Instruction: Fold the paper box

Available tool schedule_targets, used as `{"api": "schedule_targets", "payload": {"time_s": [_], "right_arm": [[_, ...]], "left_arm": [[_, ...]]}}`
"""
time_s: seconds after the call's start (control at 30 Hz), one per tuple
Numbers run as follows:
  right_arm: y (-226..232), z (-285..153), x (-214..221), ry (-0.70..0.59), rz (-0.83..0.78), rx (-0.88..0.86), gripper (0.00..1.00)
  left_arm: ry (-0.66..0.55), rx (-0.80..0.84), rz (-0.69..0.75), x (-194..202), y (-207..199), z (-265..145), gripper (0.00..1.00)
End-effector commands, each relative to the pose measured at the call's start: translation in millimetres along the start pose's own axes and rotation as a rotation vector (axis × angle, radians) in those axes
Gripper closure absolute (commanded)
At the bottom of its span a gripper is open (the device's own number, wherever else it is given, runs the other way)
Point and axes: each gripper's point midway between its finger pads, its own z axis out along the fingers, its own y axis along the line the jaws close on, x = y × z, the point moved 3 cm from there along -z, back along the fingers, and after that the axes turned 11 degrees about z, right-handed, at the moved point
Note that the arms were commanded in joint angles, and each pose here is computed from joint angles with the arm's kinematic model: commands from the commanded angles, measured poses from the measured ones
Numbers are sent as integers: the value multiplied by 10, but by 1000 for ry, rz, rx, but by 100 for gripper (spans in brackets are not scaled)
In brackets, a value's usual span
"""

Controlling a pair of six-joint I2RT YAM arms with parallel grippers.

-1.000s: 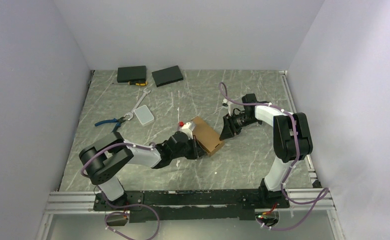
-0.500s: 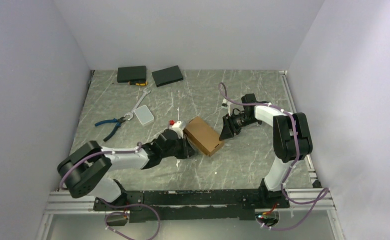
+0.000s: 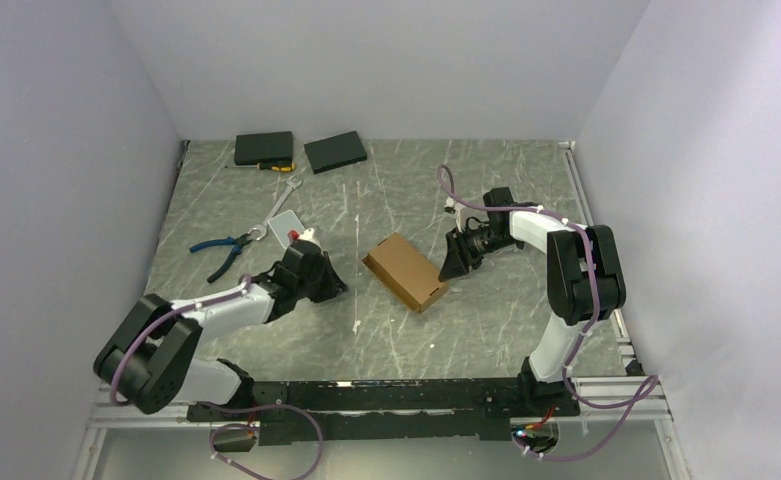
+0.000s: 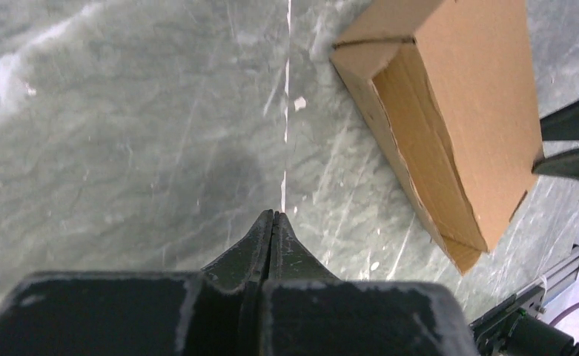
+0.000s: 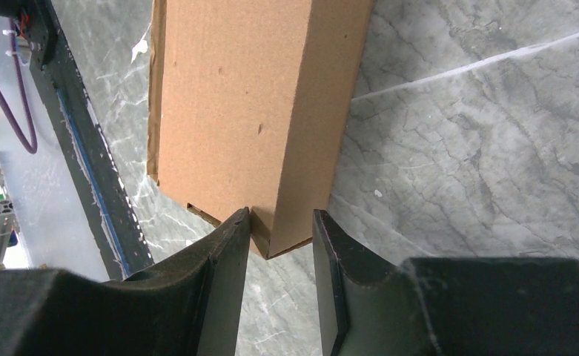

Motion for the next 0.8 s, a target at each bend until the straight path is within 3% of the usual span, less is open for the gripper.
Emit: {"api": "schedule_targets", "payload": {"time_s": [0.0, 0.47, 0.77], "right_arm": [[-190, 66, 37, 41, -57, 82, 61], [-194, 71, 46, 44, -59, 84, 61], [-184, 65, 27, 39, -63, 82, 60]], "left_arm": [[4, 37, 5, -213, -119, 130, 100], [74, 102, 18, -822, -538, 842, 100], [103, 121, 67, -774, -505, 888, 100]]}}
